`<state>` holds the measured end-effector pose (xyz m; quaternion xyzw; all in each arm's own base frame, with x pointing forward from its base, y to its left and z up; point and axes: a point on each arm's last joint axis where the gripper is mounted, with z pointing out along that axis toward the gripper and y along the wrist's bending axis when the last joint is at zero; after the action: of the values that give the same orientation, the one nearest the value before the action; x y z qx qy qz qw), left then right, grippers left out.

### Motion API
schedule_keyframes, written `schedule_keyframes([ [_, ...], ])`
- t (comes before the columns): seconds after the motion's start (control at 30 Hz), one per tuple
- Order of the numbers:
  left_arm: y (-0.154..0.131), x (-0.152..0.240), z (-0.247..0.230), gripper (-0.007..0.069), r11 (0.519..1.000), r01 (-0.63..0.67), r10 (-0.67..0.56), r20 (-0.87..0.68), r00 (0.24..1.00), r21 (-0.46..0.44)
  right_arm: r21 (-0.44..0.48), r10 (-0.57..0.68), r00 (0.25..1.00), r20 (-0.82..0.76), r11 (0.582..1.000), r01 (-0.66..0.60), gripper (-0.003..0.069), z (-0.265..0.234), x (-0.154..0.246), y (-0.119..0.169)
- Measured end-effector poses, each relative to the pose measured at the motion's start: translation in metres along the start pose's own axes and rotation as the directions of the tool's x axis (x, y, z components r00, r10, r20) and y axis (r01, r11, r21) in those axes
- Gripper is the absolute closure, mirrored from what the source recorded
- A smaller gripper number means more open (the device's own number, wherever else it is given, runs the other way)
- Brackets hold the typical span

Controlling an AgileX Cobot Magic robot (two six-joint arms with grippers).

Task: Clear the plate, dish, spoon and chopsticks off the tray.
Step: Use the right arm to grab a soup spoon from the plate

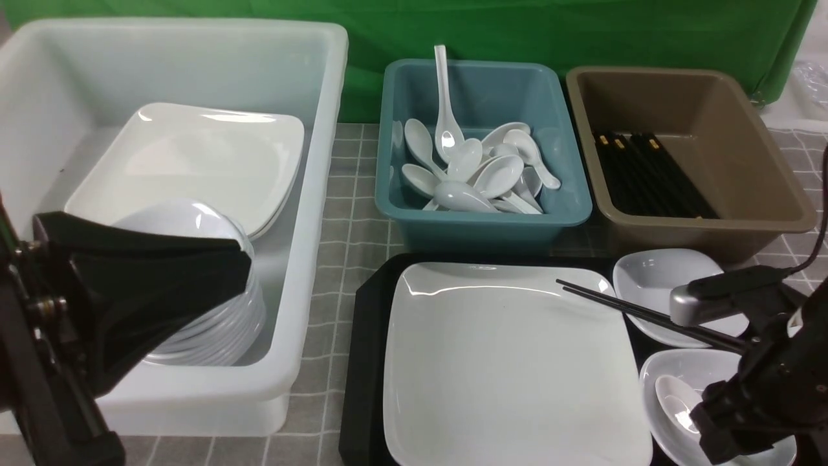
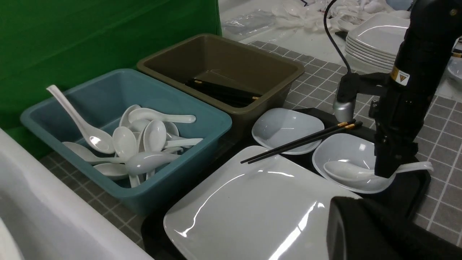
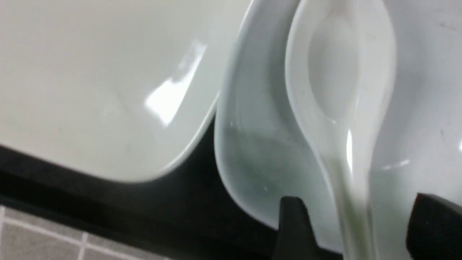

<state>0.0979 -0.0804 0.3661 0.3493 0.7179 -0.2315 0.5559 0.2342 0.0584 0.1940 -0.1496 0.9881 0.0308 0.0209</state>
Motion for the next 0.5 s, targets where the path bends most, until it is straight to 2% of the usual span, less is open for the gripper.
schedule_keyframes([
  [0.5, 0.0, 0.0, 0.0, 0.0617, 1.0, -0.005, 0.005, -0.001, 1.0, 0.0, 0.057, -0.013, 1.0, -0.018, 0.998, 0.014, 0.0211, 0.026, -0.013, -0.008],
])
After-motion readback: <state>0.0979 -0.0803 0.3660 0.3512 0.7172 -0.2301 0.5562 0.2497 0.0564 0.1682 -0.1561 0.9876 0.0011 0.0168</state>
